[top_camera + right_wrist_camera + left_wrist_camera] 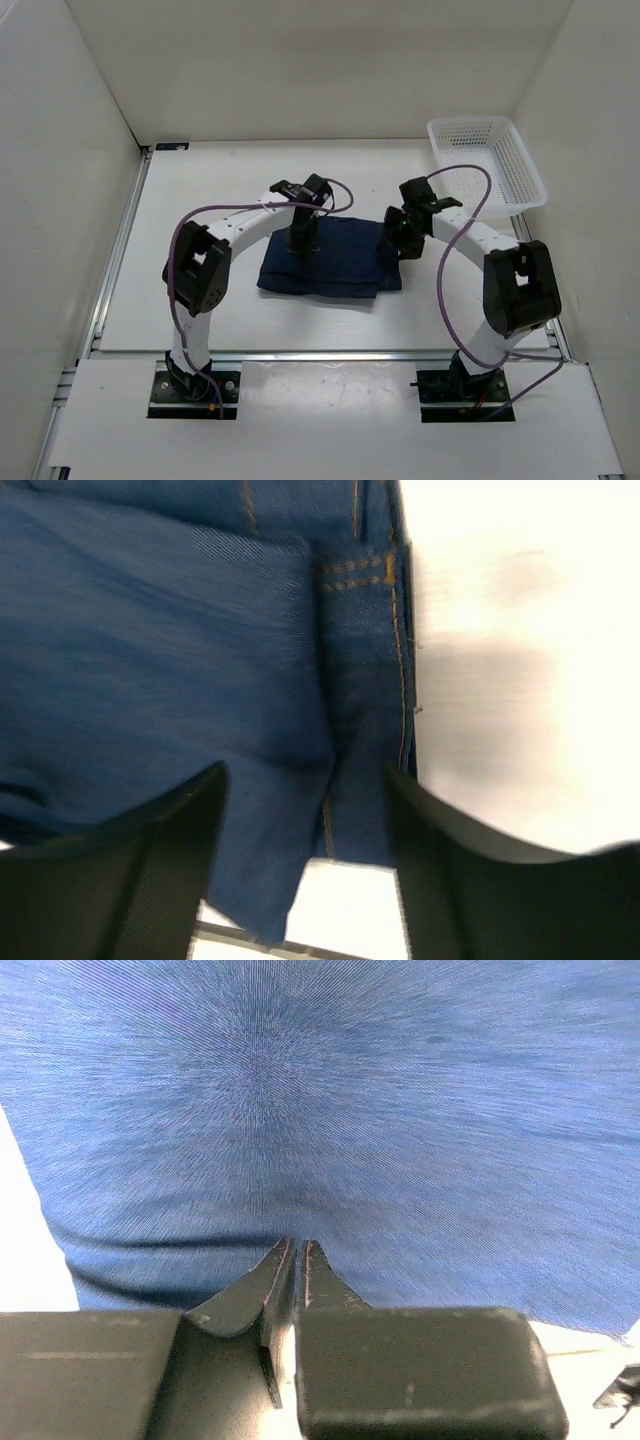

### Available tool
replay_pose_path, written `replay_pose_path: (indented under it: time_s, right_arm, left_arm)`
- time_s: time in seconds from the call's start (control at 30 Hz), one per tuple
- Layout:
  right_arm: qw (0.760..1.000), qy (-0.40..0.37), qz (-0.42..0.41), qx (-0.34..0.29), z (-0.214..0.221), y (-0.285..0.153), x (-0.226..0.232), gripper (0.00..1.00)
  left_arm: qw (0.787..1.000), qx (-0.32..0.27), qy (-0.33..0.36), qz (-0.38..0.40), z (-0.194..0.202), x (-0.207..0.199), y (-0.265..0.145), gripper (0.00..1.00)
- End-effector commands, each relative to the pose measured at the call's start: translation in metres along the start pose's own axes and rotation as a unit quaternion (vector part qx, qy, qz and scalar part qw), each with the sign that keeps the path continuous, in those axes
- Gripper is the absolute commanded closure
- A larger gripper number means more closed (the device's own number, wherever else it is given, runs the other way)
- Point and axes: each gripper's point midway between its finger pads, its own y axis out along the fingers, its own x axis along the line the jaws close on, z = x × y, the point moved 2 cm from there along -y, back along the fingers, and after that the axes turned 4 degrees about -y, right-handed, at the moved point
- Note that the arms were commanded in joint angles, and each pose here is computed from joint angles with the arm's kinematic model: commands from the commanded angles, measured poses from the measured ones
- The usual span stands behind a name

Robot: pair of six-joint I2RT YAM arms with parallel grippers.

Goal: Fold and stack the trousers
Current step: Fold the trousers

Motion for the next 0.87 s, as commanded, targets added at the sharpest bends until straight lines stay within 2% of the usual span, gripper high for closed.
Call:
replay_pose_path:
  time_s: [0.0, 0.03, 0.07, 0.13, 0.2, 0.23, 0.27, 0.3, 0.33, 0.37, 0.57, 0.67, 0.73, 0.83]
  right_arm:
    - [0.996, -0.011, 0.025, -0.090, -0.037, -0.062, 0.006, 0.27]
    - [0.995, -0.014, 0.044, -0.092, -0.035, -0.072, 0.001, 0.16]
    - [0.991, -0.013, 0.060, -0.121, -0.042, -0.088, -0.004, 0.13]
    - [0.987, -0.025, 0.075, -0.141, -0.043, -0.108, -0.009, 0.00]
    - [0.979, -0.032, 0.065, -0.191, -0.047, -0.140, -0.008, 0.00]
    - [0.973, -0.029, 0.067, -0.221, -0.044, -0.160, -0.013, 0.00]
    - [0.968, -0.033, 0.065, -0.240, -0.044, -0.173, -0.014, 0.00]
    - [0.964, -0.031, 0.069, -0.253, -0.042, -0.183, -0.017, 0.00]
    - [0.959, -0.027, 0.074, -0.273, -0.037, -0.200, -0.023, 0.00]
    - [0.951, -0.010, 0.105, -0.292, -0.036, -0.209, -0.035, 0.00]
    - [0.925, 0.046, 0.197, -0.321, -0.012, -0.243, -0.080, 0.00]
    - [0.922, 0.066, 0.195, -0.327, 0.001, -0.247, -0.086, 0.00]
    - [0.919, 0.077, 0.193, -0.335, 0.011, -0.250, -0.093, 0.00]
    - [0.913, 0.096, 0.174, -0.356, 0.023, -0.256, -0.097, 0.00]
  left_arm:
    - [0.995, -0.094, 0.007, 0.030, -0.027, -0.004, -0.079, 0.81]
    - [0.993, -0.109, 0.001, 0.033, -0.030, 0.000, -0.094, 0.81]
    - [0.992, -0.121, -0.007, 0.026, -0.035, 0.008, -0.103, 0.81]
    - [0.989, -0.141, -0.020, 0.030, -0.037, 0.020, -0.130, 0.80]
    - [0.984, -0.173, -0.045, 0.023, -0.045, 0.041, -0.151, 0.76]
    - [0.982, -0.179, -0.053, 0.023, -0.043, 0.049, -0.160, 0.71]
    - [0.973, -0.216, -0.075, 0.019, -0.046, 0.069, -0.183, 0.55]
    - [0.970, -0.227, -0.085, 0.012, -0.042, 0.080, -0.192, 0.22]
    - [0.960, -0.260, -0.097, 0.022, -0.039, 0.091, -0.216, 0.14]
    - [0.955, -0.274, -0.107, 0.018, -0.036, 0.100, -0.225, 0.10]
    - [0.905, -0.383, -0.185, -0.008, -0.004, 0.163, -0.288, 0.08]
    - [0.878, -0.422, -0.224, -0.018, 0.016, 0.187, -0.303, 0.08]
    - [0.864, -0.436, -0.251, -0.027, 0.022, 0.199, -0.304, 0.01]
    - [0.863, -0.430, -0.263, -0.036, 0.035, 0.206, -0.298, 0.00]
